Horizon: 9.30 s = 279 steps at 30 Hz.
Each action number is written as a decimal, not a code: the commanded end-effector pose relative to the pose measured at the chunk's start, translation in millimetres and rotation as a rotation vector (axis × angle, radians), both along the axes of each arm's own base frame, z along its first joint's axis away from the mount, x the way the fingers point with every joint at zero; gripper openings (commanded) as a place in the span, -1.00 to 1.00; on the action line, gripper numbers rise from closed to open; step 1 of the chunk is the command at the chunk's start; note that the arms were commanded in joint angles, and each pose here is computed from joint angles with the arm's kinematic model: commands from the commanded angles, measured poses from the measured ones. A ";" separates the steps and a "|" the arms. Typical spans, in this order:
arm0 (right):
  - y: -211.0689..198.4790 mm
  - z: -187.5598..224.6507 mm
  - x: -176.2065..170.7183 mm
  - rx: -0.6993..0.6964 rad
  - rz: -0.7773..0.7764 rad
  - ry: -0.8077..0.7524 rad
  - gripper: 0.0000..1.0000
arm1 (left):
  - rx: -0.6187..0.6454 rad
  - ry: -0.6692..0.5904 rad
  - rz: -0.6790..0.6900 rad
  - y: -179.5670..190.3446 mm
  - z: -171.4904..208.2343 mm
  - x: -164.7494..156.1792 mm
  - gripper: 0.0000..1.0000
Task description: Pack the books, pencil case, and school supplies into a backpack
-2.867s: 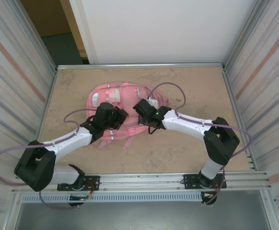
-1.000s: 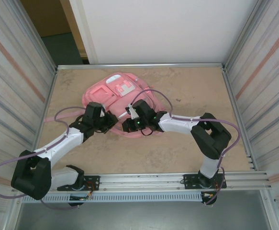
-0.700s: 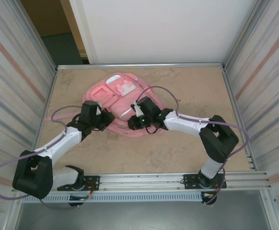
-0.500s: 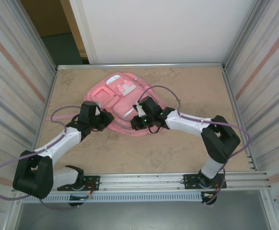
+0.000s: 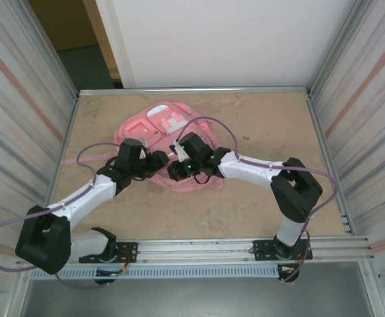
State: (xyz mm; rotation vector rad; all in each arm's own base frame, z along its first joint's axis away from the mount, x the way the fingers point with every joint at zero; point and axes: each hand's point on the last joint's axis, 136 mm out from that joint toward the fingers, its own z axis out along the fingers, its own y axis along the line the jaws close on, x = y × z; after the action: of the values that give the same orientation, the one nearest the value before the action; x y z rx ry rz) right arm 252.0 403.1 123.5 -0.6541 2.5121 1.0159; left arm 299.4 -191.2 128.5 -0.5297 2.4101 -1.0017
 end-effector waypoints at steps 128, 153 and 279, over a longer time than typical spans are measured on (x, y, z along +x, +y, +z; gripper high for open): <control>-33.2 -8.9 22.3 -0.047 -0.114 -0.193 -1.00 | 0.016 0.084 -0.091 32.1 -7.5 42.5 -1.00; 63.6 5.0 -3.8 0.081 0.056 -0.200 -1.00 | 0.010 0.222 0.123 54.6 -29.8 19.8 0.18; -24.6 17.5 -5.6 -0.033 -0.143 -0.182 -1.00 | -0.097 0.178 -0.067 0.8 5.6 48.6 -0.20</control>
State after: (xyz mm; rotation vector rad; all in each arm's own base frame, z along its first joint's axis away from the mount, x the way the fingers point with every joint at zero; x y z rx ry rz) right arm 255.2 363.0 121.7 -0.4476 2.4486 0.7026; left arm 339.1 -185.6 124.5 -0.7064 2.5798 -1.0922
